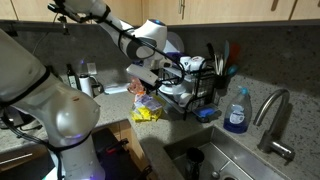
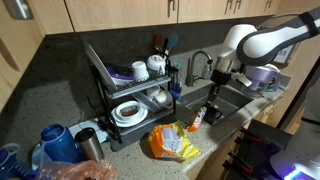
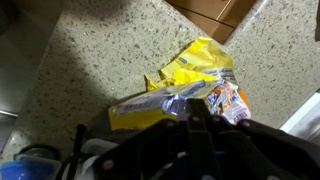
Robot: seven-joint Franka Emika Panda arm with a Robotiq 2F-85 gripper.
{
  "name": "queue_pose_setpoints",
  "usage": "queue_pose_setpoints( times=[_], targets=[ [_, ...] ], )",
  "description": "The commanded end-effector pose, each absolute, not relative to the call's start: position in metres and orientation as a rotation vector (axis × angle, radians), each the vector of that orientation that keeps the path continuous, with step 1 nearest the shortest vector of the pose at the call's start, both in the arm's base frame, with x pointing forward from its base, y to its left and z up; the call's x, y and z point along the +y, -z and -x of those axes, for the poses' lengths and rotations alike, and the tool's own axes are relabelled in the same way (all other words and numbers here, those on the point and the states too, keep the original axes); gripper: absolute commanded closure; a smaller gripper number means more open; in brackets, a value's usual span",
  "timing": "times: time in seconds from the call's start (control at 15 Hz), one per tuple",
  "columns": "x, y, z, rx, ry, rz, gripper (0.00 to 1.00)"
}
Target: Take one pack out of the packet
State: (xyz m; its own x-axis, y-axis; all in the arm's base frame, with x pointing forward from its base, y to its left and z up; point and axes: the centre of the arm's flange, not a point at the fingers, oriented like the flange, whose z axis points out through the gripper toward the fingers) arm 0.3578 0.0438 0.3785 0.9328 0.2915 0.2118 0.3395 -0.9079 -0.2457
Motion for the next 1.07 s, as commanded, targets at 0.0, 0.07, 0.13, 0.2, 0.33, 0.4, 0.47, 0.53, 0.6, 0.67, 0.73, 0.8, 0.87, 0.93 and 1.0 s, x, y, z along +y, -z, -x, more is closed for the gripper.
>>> queue_pose_setpoints(
  times=[0.0,0.07,0.13,0.2,0.33,0.4,0.47,0.53,0.6,0.67,0.73,0.8,0.87,0.93,1.0],
  targets=[
    [0.036,-0.352,-0.350,-0.394,0.205,2.872,1.00],
    [0.033,-0.349,-0.351,-0.368,0.211,2.882,1.00],
    [0.029,-0.347,-0.352,-0.336,0.233,2.893,1.00],
    [0.026,-0.345,-0.354,-0.300,0.255,2.902,1.00],
    [0.018,-0.343,-0.360,-0.243,0.344,2.917,1.00],
    [0.015,-0.341,-0.362,-0.238,0.378,2.923,1.00],
    [0.014,-0.337,-0.364,-0.240,0.389,2.929,1.00],
    [0.014,-0.331,-0.355,-0.251,0.410,2.944,1.00],
    [0.014,-0.325,-0.356,-0.261,0.429,2.954,1.00],
    [0.016,-0.319,-0.357,-0.275,0.435,2.959,1.00],
    [0.018,-0.312,-0.358,-0.284,0.438,2.964,1.00],
    [0.019,-0.306,-0.359,-0.288,0.440,2.972,1.00],
    [0.021,-0.296,-0.361,-0.285,0.443,2.985,1.00],
    [0.021,-0.289,-0.362,-0.281,0.445,2.997,1.00],
    [0.020,-0.283,-0.363,-0.279,0.446,3.010,1.00]
  ],
)
